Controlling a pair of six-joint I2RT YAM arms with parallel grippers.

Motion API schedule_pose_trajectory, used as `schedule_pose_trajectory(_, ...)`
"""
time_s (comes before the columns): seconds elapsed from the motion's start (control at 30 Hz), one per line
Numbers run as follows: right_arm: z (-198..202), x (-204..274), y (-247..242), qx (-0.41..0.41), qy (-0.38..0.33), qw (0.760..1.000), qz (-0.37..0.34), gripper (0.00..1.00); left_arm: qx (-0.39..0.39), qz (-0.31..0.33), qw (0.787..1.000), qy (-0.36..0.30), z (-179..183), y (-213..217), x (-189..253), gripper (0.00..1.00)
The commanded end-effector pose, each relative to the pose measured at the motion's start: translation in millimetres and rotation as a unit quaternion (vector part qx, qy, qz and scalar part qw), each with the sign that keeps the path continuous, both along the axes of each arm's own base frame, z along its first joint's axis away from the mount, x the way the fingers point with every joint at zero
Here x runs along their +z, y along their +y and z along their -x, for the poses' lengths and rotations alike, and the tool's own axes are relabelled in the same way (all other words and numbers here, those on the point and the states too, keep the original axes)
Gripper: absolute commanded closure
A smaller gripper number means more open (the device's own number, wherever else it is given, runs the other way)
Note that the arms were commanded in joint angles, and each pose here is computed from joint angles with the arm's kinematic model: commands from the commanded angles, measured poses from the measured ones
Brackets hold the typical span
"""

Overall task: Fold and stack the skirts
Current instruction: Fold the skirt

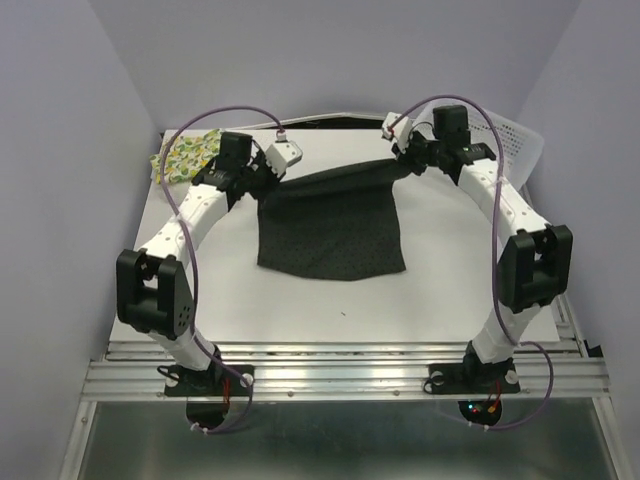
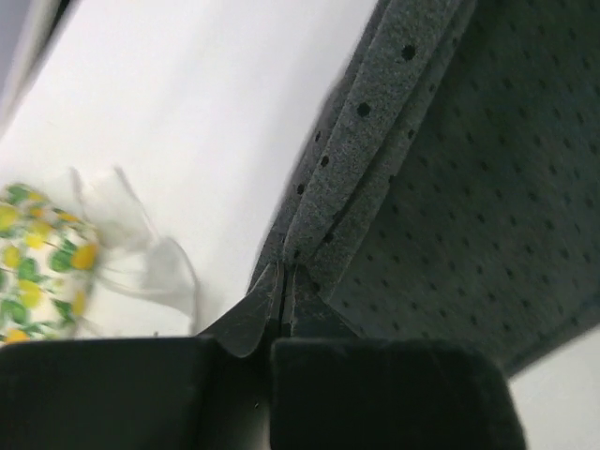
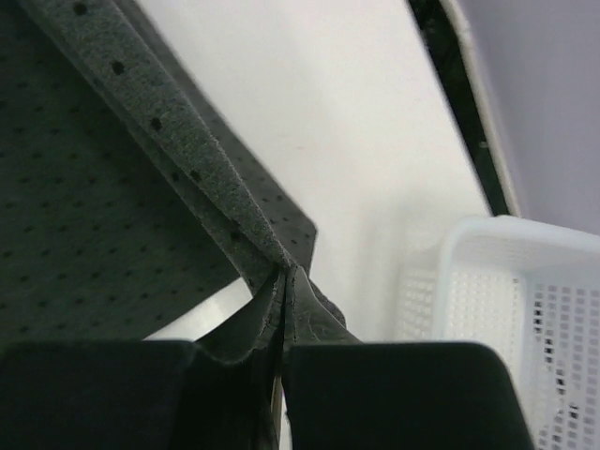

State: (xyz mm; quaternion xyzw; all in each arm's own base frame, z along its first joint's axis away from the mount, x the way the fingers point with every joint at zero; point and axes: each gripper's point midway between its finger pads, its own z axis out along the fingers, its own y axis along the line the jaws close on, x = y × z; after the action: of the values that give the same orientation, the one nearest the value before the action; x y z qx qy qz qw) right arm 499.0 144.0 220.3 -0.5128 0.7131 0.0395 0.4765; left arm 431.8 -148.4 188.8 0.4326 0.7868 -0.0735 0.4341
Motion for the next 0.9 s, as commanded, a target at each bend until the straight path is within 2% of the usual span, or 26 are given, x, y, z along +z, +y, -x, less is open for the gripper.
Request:
schedule_pose_trajectory(0.0, 55, -33, -8, 0.007, 0.046, 0.998, 0.036, 0.99, -0.012, -0.063, 0.997, 0.04, 53, 28, -50, 1.0)
schedule_pose_trajectory(0.07, 79, -51, -4, 0.01, 0.067, 0.997, 0.037, 0.99, -0.021, -0.065, 0.997, 0.039, 71, 31, -55, 1.0)
schedule_pose_trajectory(0.17, 136, -112, 8, 0.02, 0.139, 0.989, 0.046, 0.99, -0.037, -0.071, 0.995, 0.064, 102, 33, -84, 1.0)
schedule_pose_trajectory(0.3, 165, -153, 11, 0.01, 0.168, 0.984, 0.049, 0.99, -0.045, -0.09, 0.99, 0.1, 135, 32, -130, 1.0)
schedule_pose_trajectory(0.33, 168, -166, 12, 0.008, 0.177, 0.982, 0.058, 0.99, -0.042, -0.106, 0.986, 0.126, 146, 36, -151, 1.0)
schedule_pose_trajectory(0.47, 157, -201, 4, -0.041, 0.205, 0.975, 0.074, 0.99, -0.021, -0.11, 0.979, 0.17, 151, 32, -183, 1.0)
schedule_pose_trajectory(0.57, 143, -206, 4, -0.058, 0.205, 0.973, 0.082, 0.99, -0.009, -0.115, 0.975, 0.188, 146, 32, -194, 1.0)
schedule_pose_trajectory(0.7, 120, -197, 6, -0.075, 0.185, 0.977, 0.081, 0.99, 0.0, -0.095, 0.978, 0.187, 135, 23, -186, 1.0)
schedule_pose_trajectory(0.87, 71, -179, 7, -0.097, 0.143, 0.982, 0.078, 0.99, 0.004, -0.077, 0.984, 0.159, 121, 14, -161, 1.0)
